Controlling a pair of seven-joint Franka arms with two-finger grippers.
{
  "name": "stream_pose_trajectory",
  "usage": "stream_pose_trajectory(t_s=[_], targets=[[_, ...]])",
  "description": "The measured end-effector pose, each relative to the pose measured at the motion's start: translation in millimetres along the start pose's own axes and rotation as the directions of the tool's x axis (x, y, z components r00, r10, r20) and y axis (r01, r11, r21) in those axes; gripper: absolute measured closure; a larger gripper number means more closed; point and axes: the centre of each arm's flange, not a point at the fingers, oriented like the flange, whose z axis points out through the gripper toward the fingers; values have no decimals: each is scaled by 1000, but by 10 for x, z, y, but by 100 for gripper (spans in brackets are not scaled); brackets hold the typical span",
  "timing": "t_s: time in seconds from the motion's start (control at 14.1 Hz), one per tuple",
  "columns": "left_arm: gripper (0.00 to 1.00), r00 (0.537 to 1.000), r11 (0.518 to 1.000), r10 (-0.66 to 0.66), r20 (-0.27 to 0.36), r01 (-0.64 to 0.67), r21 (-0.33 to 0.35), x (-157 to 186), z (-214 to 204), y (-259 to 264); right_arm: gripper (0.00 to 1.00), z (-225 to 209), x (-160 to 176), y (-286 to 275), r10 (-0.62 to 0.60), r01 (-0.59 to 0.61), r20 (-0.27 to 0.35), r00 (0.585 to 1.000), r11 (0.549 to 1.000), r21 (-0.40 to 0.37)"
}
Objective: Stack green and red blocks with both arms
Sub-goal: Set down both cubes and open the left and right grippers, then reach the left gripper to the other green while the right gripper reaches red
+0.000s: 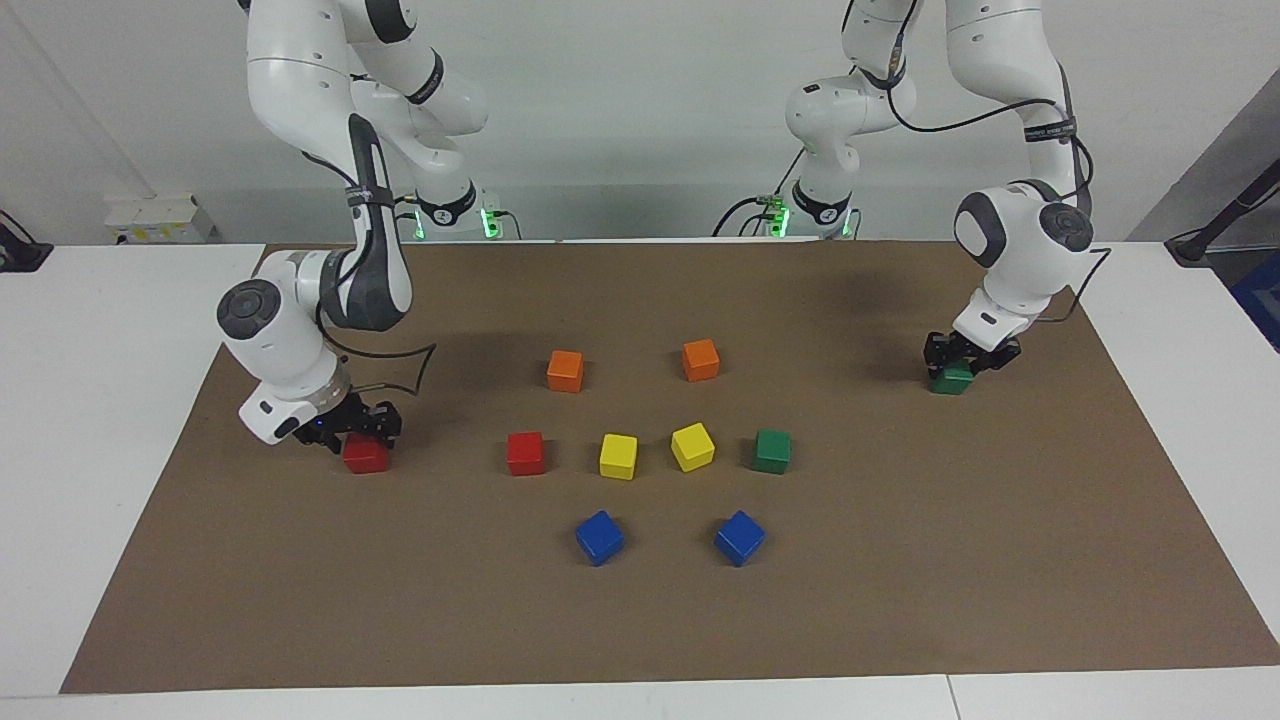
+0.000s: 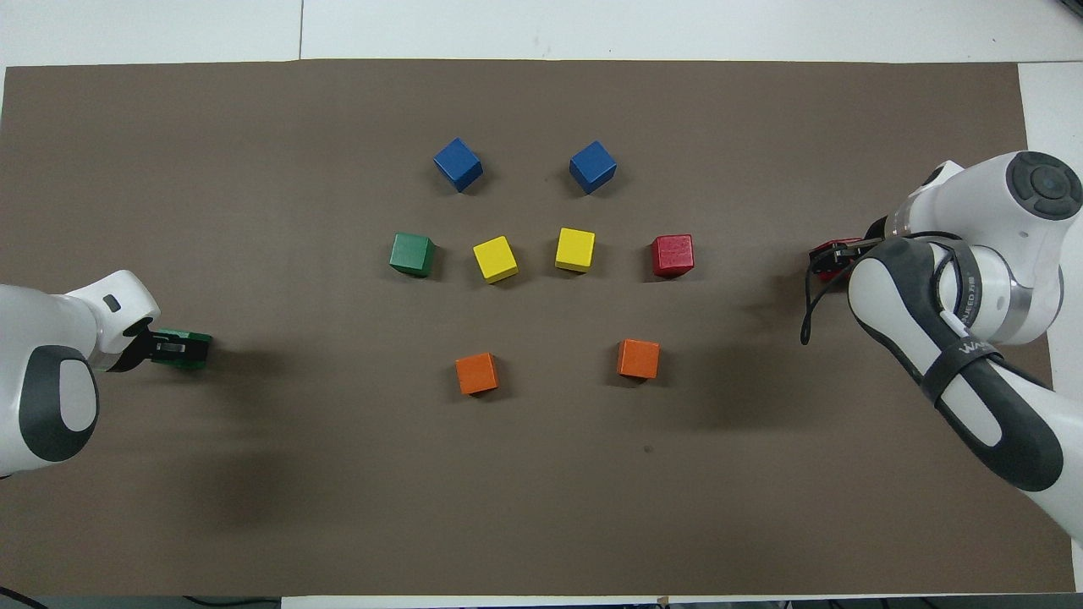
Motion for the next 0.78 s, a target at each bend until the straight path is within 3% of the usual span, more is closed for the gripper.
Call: stream_pose_trajectory(t_s=[0.14, 0.35, 0.5, 0.64, 0.78], targets=[[0, 1000, 1000, 1, -10, -1, 4, 39, -53, -14, 0, -209, 55, -28, -9, 9, -5, 1000, 1000, 0], [0, 1000, 1000, 5, 4, -5, 0, 198, -320, -43, 0, -1100, 218, -175, -40, 40, 32, 999, 999, 4], [0, 1000, 1000, 15, 23, -15, -6, 451, -739, 20, 0, -1716, 316, -430, -37, 38, 40, 999, 999, -5], [0, 999, 1000, 27, 26, -27, -11, 768, -1138, 279, 0, -1947, 390, -847, 6, -5, 46, 999, 1000, -11], [0, 999, 998, 42, 16, -41, -44, 1076, -1357, 718, 0, -1855, 476, -1450, 63, -62, 38, 997, 998, -17]])
